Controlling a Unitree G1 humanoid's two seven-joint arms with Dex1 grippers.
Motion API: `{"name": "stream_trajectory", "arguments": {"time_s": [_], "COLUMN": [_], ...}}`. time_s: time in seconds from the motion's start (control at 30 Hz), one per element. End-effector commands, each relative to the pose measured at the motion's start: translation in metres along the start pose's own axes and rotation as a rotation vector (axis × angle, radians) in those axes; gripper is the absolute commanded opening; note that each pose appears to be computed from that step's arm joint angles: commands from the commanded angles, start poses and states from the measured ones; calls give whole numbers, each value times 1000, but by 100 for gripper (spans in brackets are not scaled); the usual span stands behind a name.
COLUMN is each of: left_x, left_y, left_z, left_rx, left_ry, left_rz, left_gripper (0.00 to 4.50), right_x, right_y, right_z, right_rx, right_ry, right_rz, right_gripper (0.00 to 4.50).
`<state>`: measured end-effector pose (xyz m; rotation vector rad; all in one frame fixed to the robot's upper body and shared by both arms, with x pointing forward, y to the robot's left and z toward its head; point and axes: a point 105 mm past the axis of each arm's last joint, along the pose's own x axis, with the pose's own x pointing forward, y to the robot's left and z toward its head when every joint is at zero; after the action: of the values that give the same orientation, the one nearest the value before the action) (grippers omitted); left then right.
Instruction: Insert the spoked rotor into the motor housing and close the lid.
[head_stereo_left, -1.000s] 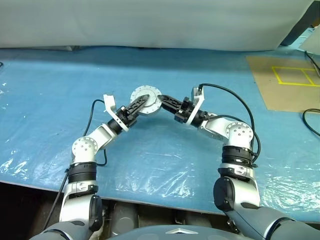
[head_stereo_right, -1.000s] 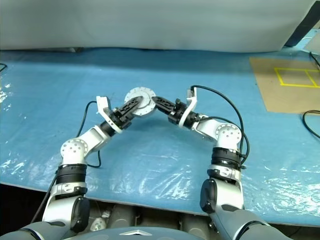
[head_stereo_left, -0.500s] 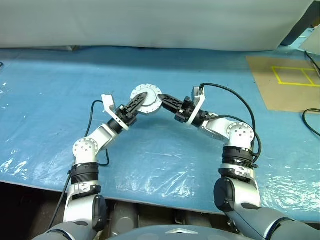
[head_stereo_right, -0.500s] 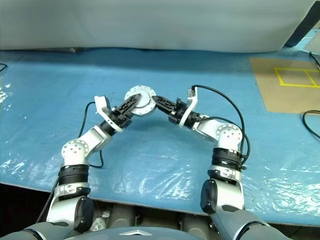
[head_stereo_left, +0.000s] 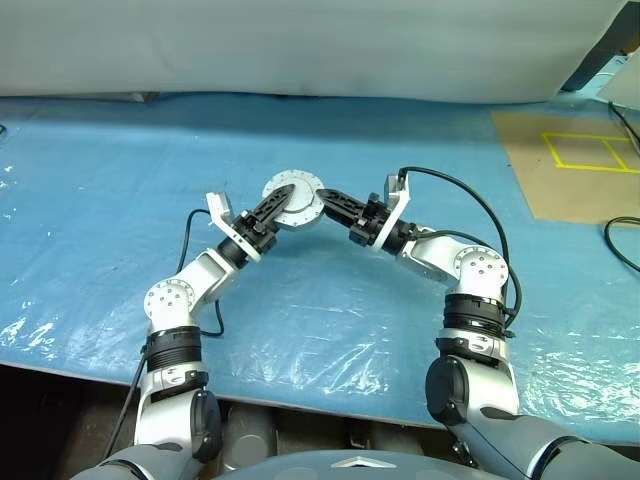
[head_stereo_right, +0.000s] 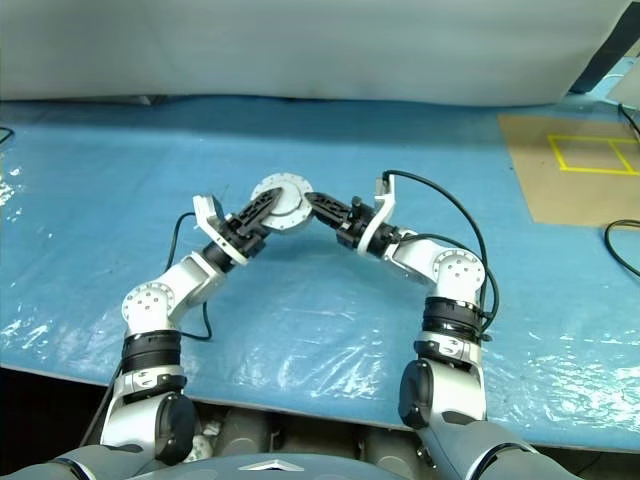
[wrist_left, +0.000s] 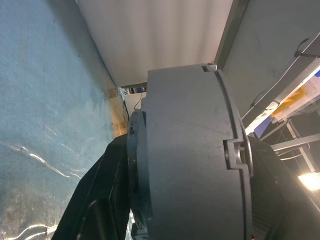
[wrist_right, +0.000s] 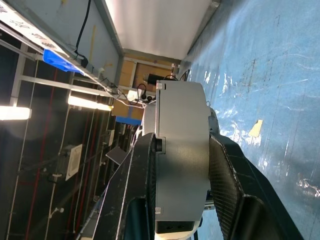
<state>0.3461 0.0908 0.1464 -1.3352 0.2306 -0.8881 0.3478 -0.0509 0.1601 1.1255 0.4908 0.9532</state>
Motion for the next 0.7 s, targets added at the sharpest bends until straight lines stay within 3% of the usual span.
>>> {"name": "stream_trajectory", "arguments": {"time_s": [0.03,0.07,0.1,0.37,0.53,0.7], "left_x": [14,13,13,15,15,6], "left_y": [-28,-29,-30,-24,-27,-36], "left_z": [-11,-10,-9,-10,3,42], "left_rx": [14,18,21,55,74,125], "left_ry": [73,68,68,80,28,-126], "left_rz": [-120,-130,-135,-86,-89,-97], "left_gripper": [264,251,246,244,244,244], "right_x": [7,7,7,6,1,-13], "right_y": [12,12,12,15,14,0], "right_z": [-4,-5,-5,-7,0,8], "right_rx": [5,4,4,2,-19,-39], "right_ry": [14,15,17,47,22,-8], "right_rz": [59,57,57,83,73,9], "right_gripper": [113,113,183,434,447,447]}}
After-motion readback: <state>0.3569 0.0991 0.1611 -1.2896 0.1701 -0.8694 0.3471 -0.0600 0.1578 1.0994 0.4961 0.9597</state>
